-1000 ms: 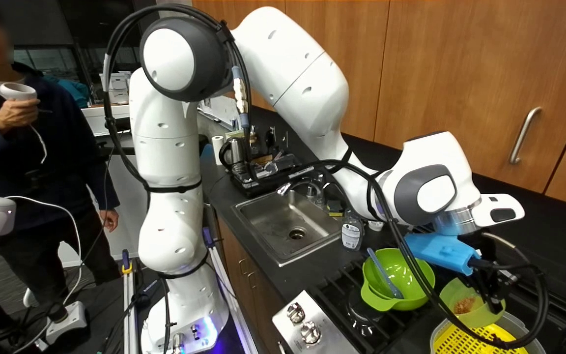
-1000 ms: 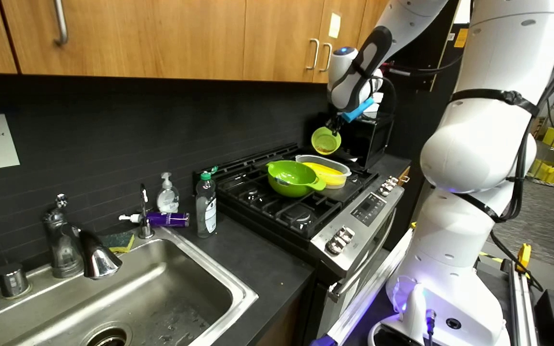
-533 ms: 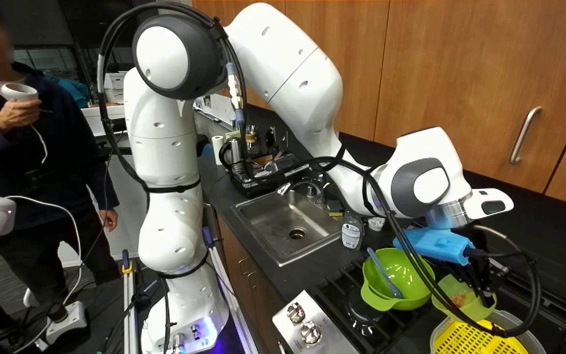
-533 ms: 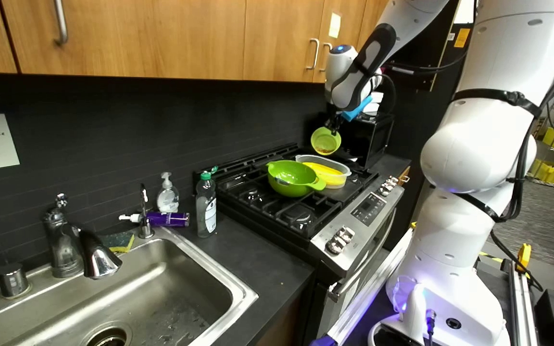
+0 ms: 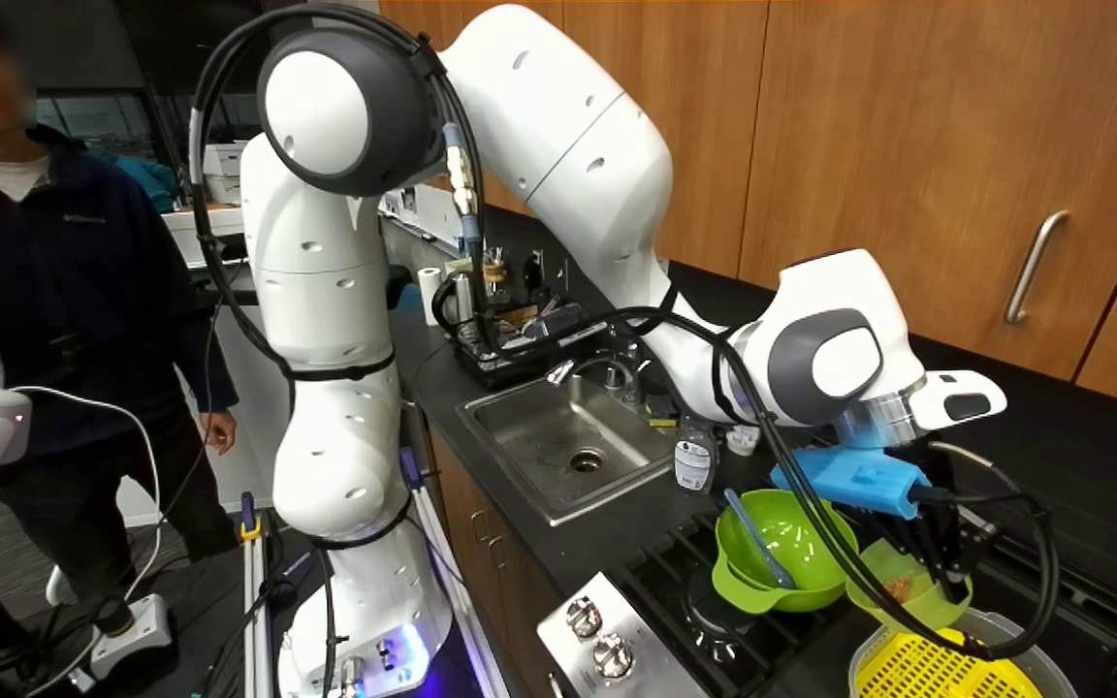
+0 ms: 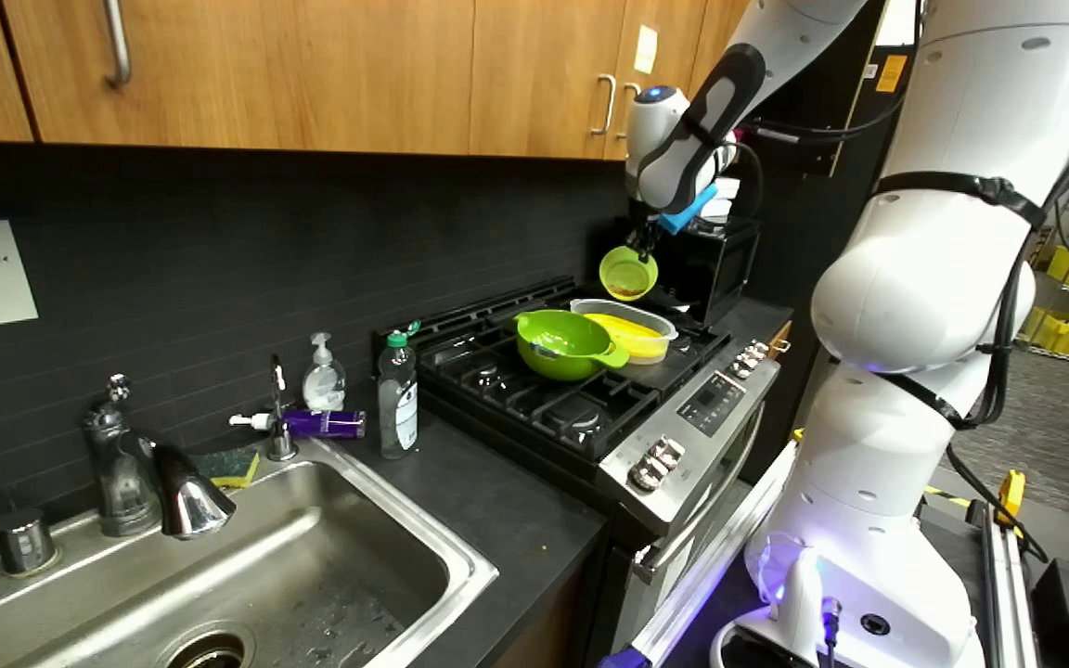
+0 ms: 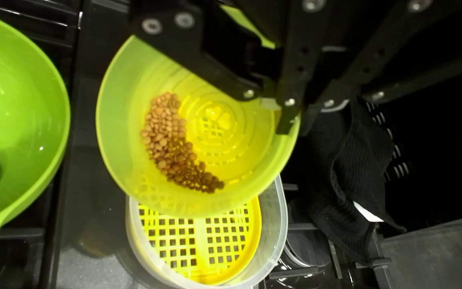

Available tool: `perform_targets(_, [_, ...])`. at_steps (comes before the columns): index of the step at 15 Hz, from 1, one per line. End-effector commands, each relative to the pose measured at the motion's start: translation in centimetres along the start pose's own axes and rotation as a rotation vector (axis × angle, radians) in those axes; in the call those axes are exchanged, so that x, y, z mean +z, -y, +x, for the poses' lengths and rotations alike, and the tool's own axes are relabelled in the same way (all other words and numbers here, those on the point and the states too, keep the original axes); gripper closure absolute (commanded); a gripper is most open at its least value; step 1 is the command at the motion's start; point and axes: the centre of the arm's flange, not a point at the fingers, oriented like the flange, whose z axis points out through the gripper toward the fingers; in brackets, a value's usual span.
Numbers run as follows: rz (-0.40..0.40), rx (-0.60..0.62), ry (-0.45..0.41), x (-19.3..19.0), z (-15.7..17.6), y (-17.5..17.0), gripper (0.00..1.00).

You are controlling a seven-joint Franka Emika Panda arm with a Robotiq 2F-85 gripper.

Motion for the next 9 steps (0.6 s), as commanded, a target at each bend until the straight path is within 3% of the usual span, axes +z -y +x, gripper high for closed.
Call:
perform_targets(1, [0.0, 0.0, 0.0, 0.0, 0.0, 0.0, 0.96])
perform_targets(9, [-0.032, -0.032, -0.046, -1.6, 0.6, 0.2, 0.99])
